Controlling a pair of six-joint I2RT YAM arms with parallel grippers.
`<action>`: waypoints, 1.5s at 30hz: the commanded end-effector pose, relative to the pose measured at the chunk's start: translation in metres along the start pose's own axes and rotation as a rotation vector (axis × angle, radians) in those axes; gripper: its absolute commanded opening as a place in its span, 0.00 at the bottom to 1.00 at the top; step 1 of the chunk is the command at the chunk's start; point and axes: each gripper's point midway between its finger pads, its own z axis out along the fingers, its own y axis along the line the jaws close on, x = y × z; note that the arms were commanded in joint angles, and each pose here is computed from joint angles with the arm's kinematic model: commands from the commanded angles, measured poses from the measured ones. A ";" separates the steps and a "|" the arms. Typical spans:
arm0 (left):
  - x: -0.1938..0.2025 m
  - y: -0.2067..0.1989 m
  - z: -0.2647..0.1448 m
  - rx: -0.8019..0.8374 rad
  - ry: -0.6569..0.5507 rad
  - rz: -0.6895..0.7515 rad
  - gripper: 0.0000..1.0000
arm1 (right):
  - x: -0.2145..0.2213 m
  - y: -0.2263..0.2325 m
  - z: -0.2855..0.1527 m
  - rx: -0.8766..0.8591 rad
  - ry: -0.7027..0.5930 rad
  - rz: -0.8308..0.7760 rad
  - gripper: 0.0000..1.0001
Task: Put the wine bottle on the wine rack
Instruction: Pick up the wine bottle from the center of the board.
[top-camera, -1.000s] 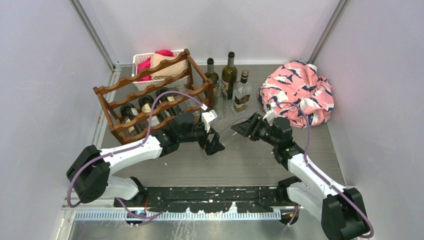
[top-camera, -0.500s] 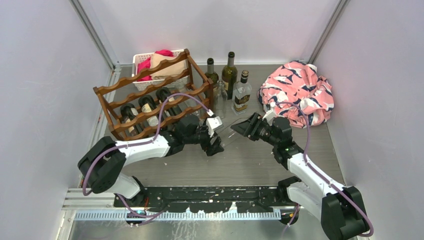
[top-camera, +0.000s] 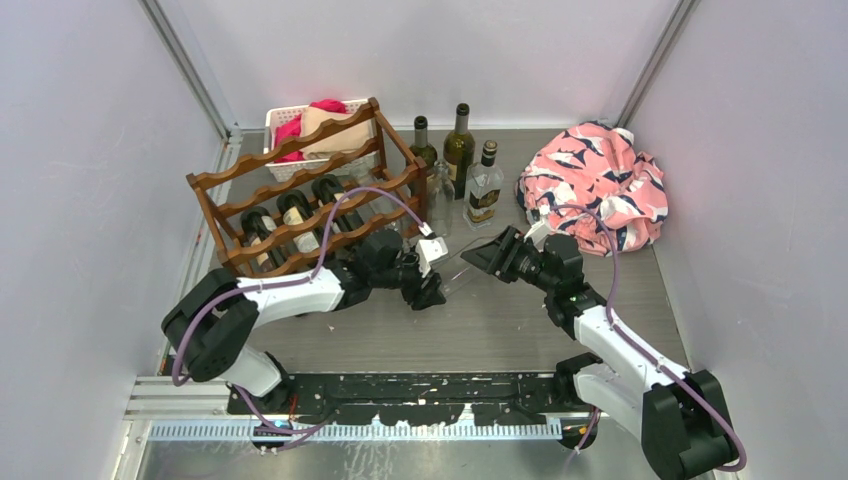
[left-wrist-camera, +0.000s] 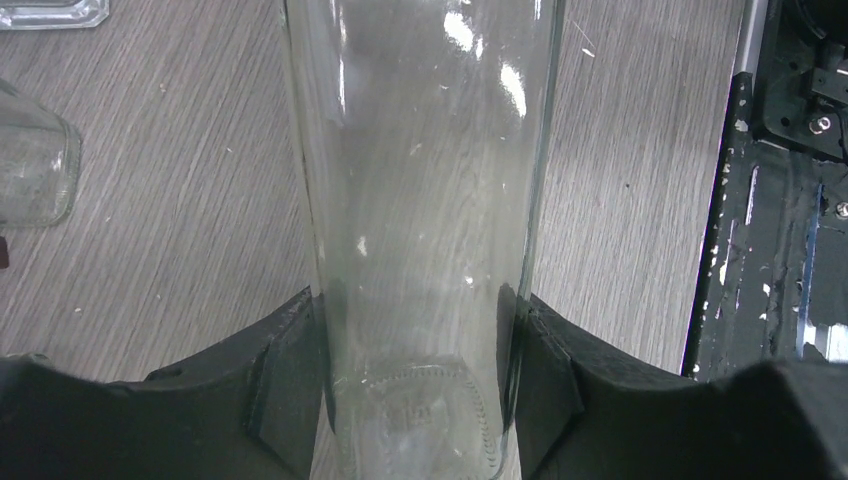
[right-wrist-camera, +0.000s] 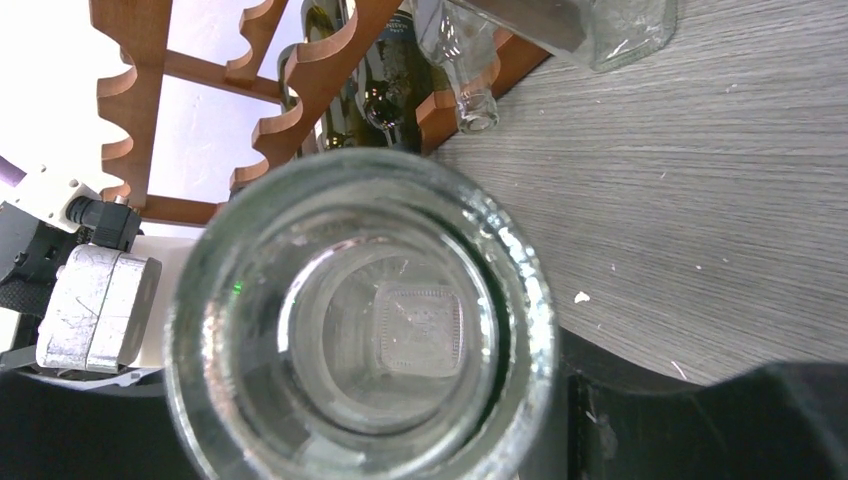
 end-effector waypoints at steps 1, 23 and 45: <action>-0.030 -0.004 -0.011 0.019 -0.051 0.092 0.00 | -0.020 0.033 0.000 -0.127 -0.062 -0.053 0.01; -0.028 -0.006 -0.025 0.000 -0.036 0.109 0.00 | -0.011 0.023 0.004 -0.114 -0.026 -0.040 0.25; -0.021 0.000 -0.048 -0.016 -0.012 0.095 0.00 | -0.005 0.018 -0.005 -0.083 -0.018 -0.089 0.73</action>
